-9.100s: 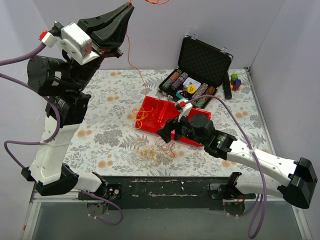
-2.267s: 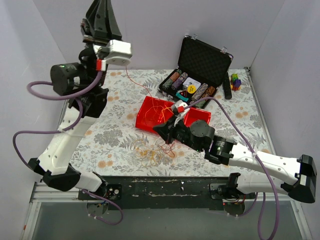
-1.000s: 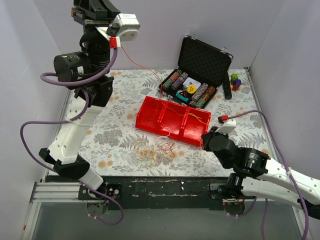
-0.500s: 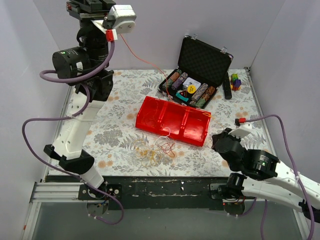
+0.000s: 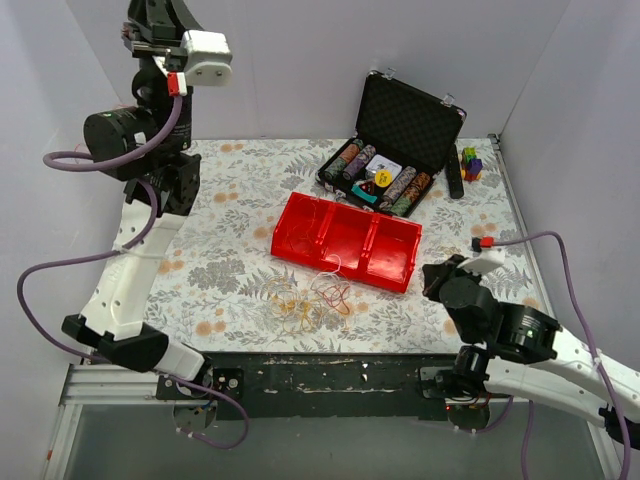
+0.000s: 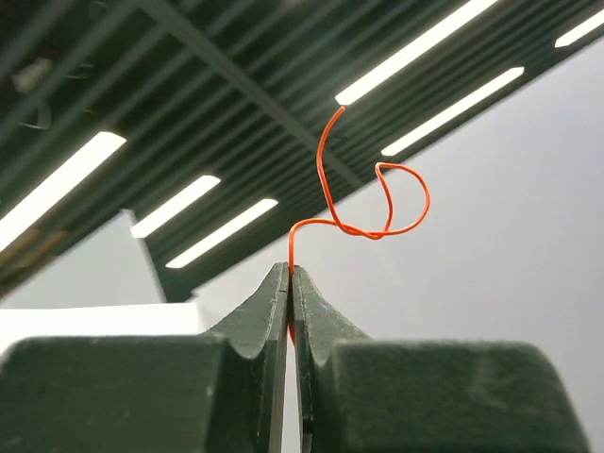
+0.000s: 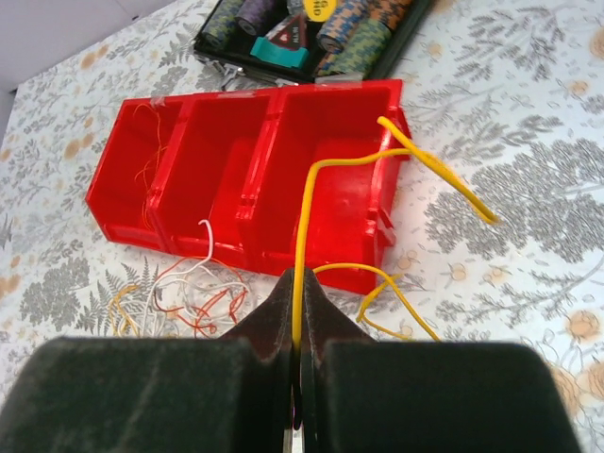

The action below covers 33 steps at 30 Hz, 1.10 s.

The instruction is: Untangle the cables

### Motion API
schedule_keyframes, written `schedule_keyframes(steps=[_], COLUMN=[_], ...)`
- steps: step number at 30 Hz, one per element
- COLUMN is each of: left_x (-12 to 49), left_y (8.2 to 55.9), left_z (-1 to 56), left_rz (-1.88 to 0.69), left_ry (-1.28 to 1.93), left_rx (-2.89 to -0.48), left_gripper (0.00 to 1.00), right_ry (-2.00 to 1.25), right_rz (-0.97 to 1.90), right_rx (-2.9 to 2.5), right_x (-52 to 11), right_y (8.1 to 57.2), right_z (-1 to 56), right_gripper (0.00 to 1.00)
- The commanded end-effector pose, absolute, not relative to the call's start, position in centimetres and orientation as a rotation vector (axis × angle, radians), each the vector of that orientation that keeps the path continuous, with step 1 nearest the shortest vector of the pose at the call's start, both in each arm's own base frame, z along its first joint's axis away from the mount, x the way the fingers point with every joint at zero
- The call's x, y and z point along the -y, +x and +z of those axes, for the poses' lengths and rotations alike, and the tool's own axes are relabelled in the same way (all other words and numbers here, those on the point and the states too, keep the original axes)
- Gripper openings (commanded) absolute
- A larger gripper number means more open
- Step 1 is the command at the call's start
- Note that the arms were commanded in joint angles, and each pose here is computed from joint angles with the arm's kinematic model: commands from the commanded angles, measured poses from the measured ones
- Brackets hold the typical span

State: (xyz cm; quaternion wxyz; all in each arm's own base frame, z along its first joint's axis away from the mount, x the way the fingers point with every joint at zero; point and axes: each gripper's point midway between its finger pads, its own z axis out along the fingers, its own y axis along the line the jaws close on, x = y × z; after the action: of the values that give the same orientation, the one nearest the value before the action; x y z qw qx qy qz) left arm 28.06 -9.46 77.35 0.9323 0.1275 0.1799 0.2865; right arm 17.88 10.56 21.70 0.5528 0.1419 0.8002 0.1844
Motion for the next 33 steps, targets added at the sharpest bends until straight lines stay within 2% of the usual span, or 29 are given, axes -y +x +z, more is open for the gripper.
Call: schedule_keyframes(steps=[1, 6, 12, 33], left_x=[12.9, 16.4, 18.0, 21.2], left_y=[28.4, 29.9, 32.6, 37.8], left_z=[74.7, 70.1, 66.3, 58.9], left_rz=[0.276, 0.134, 0.145, 0.092], left_ry=[0.366, 0.491, 0.543, 0.614], left_rx=[-0.423, -0.46, -0.506, -0.614], left_gripper=[0.0, 0.0, 0.0, 0.0], right_ry=[0.26, 0.199, 0.185, 0.199], right_rz=[0.499, 0.534, 0.527, 0.541], right_rx=[-1.785, -1.715, -1.694, -1.708], right_x=[-14.2, -16.5, -17.0, -16.4], right_y=[19.8, 20.9, 21.2, 20.8], right_z=[27.2, 30.0, 30.9, 29.8], right_gripper=[0.01, 0.01, 0.01, 0.01])
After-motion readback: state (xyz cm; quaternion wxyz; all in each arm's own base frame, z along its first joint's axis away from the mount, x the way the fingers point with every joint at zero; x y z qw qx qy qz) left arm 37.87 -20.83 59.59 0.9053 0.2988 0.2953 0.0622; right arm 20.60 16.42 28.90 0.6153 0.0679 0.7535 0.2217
